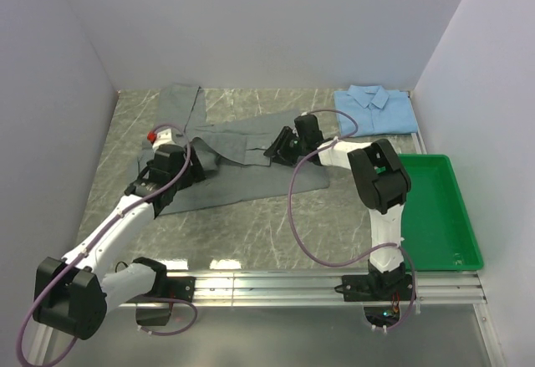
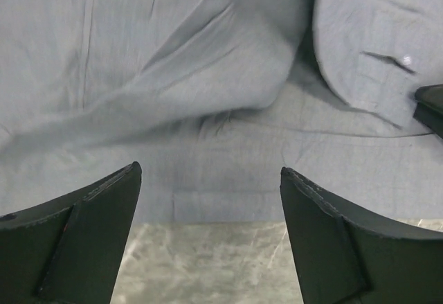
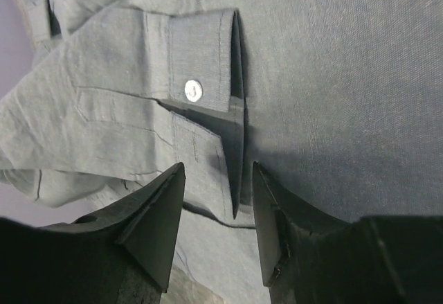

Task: Fold and stack the long sleeve shirts
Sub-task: Fold the shirt

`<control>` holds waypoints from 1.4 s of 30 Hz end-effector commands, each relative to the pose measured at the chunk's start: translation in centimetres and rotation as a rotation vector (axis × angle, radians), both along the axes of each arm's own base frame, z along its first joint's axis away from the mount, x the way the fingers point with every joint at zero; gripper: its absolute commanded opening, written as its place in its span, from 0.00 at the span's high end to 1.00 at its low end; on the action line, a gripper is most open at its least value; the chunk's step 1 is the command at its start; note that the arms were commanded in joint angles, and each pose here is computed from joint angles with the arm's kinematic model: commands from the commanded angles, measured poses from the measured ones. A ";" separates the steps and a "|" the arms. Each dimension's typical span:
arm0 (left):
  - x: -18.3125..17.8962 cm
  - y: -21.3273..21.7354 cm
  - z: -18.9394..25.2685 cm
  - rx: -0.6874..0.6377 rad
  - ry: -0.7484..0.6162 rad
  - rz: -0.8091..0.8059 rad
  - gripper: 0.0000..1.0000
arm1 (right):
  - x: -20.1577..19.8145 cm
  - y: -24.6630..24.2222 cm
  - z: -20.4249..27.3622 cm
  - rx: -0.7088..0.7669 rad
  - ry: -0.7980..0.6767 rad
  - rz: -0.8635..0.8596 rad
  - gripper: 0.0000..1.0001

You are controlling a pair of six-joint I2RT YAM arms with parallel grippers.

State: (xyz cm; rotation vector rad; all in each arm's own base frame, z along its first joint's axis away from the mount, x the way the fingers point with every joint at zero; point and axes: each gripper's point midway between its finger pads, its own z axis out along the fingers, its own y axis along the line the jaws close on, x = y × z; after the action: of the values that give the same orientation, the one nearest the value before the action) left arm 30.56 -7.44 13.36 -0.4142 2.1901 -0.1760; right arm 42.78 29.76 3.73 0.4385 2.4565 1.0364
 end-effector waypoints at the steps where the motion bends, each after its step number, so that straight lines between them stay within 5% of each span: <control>1: -0.7 0.5 -1.3 -0.113 0.017 0.131 0.14 | 1.0 1.6 1.6 0.049 -0.049 0.036 0.50; 16: -1.8 5.7 -7.2 -0.355 0.116 0.459 0.18 | 0.9 3.2 1.2 0.108 -0.060 0.120 0.67; 24: -3.2 7.5 -9.8 -0.430 0.185 0.586 0.19 | 1.3 3.2 4.0 0.101 -0.139 0.149 1.00; 42: -5.9 7.9 -12.6 -0.619 0.246 0.764 0.20 | -0.6 1.9 19.5 0.041 -0.528 0.312 1.00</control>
State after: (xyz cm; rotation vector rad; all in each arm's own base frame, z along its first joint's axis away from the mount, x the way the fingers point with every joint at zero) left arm 27.96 1.22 3.81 -1.5138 1.9164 -0.4383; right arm 43.10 31.75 19.45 -0.0792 2.1352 1.1700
